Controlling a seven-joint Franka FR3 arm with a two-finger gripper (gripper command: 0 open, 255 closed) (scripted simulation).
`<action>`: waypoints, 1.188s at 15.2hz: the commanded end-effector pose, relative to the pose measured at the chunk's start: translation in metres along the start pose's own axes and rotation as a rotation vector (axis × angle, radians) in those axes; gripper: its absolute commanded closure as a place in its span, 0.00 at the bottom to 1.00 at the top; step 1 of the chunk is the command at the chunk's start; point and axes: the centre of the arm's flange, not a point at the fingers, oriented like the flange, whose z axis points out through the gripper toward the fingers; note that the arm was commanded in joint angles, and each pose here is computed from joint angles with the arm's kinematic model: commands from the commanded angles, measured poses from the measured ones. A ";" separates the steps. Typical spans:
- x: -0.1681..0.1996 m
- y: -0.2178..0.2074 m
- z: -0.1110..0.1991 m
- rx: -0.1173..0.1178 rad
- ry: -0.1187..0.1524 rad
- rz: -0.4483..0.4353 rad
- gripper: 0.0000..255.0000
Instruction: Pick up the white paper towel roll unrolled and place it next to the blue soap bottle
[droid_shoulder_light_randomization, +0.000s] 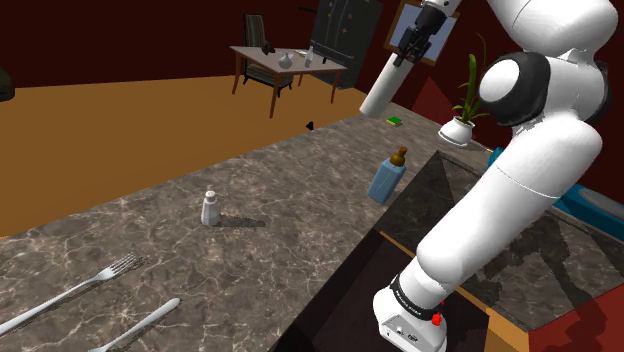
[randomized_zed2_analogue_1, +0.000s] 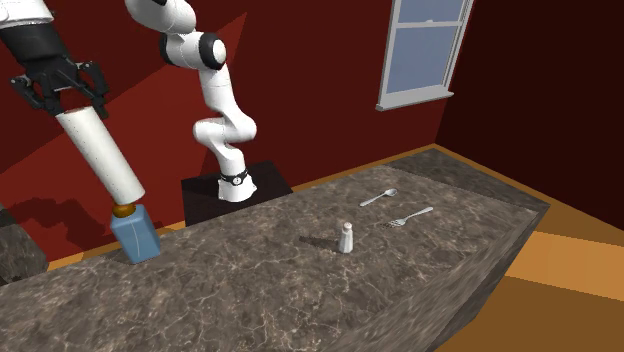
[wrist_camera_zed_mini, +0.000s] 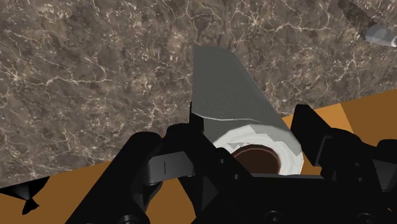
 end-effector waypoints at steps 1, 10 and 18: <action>0.002 0.025 -0.002 0.000 0.000 -0.003 1.00; 0.011 0.119 -0.012 0.000 0.000 -0.003 1.00; 0.008 0.126 0.029 0.000 0.000 -0.003 1.00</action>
